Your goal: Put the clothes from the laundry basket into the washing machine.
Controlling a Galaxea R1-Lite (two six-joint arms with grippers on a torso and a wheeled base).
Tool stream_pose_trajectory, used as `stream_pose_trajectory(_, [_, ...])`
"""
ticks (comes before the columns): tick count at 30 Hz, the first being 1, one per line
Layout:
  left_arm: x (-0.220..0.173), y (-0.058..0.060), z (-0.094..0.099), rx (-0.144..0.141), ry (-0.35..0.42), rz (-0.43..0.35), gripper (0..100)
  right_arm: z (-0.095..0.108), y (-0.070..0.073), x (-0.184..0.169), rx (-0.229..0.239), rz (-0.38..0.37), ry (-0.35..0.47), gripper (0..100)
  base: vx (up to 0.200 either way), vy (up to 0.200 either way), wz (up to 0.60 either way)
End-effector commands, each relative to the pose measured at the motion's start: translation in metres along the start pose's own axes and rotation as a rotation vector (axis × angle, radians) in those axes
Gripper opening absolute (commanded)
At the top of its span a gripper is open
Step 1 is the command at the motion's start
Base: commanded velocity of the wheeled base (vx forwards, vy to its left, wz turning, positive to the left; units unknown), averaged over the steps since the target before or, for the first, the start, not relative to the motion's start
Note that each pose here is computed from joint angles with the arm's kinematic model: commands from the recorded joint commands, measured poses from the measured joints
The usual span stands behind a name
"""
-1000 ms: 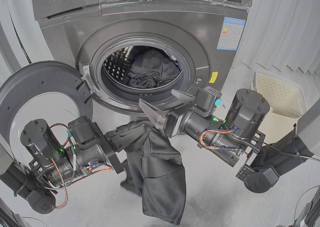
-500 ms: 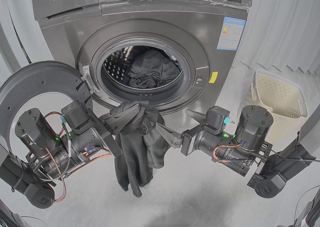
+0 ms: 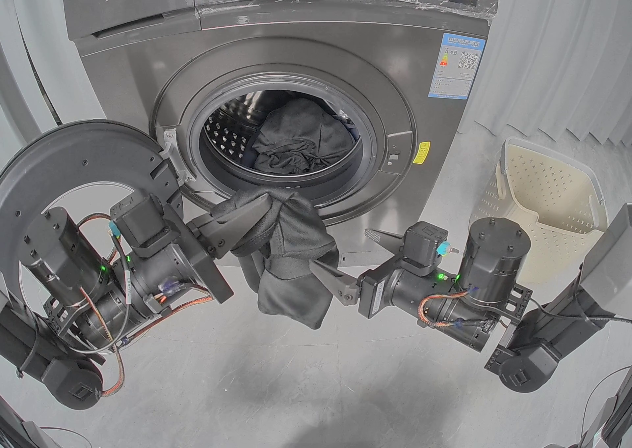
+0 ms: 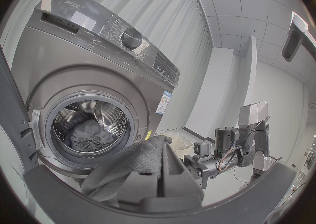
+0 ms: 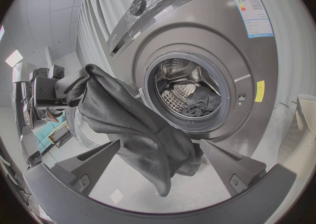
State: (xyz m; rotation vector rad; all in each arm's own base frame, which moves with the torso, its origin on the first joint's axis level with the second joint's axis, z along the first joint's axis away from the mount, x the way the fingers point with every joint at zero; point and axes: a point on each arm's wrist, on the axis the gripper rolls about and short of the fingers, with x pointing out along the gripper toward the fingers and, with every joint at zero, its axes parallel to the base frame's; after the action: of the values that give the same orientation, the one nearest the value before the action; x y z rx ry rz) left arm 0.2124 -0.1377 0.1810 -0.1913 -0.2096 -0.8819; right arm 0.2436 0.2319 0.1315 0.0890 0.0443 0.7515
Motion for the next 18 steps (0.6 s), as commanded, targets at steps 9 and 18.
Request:
stream_pose_trajectory(9, [0.001, 0.0, 0.002, 0.003, -0.009, 0.002, 0, -0.015, 0.009, 0.031, -0.035, 0.14, -0.045, 100, 0.0, 0.0, 0.0])
stream_pose_trajectory(18, [0.001, 0.007, 0.0, 0.006, -0.001, 0.027, 0, -0.017, 0.028, 0.023, -0.029, 0.226, -0.04, 100, 0.0, 0.0, 0.0])
